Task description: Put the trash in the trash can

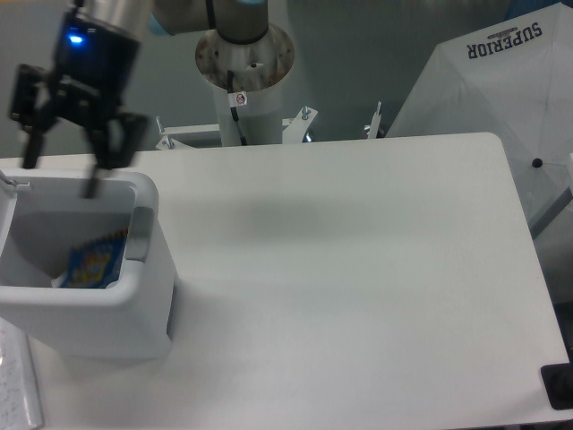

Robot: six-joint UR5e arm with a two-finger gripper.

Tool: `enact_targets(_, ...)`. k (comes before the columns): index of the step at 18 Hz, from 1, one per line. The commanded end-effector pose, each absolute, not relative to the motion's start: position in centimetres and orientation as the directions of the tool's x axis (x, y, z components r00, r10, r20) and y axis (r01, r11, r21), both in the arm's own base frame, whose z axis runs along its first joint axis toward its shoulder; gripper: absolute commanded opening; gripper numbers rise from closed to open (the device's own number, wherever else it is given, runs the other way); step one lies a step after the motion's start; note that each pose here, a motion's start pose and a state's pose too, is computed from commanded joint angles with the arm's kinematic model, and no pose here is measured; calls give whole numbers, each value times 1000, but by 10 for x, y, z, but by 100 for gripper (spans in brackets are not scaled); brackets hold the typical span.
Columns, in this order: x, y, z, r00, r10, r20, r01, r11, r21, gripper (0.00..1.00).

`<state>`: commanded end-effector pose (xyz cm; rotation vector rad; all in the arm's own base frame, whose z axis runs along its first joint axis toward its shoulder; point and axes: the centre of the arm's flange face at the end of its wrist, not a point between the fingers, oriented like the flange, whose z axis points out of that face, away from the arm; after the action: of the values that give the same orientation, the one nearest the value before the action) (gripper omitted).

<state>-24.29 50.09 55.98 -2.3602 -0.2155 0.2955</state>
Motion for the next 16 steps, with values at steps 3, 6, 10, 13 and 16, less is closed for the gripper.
enact_targets(3,-298,488,518,905,267,-331,50,-840,-541,100)
enact_targets(6,-352,471,490,878,227,-423,33,-908,-418,100)
enact_targets(10,-387,455,472,862,257,-437,90,-926,-368,100)
enact_targets(13,-397,444,470,856,276,-436,112,-924,-365,100)
enact_targets(16,-409,433,470,849,298,-436,136,-921,-365,100)
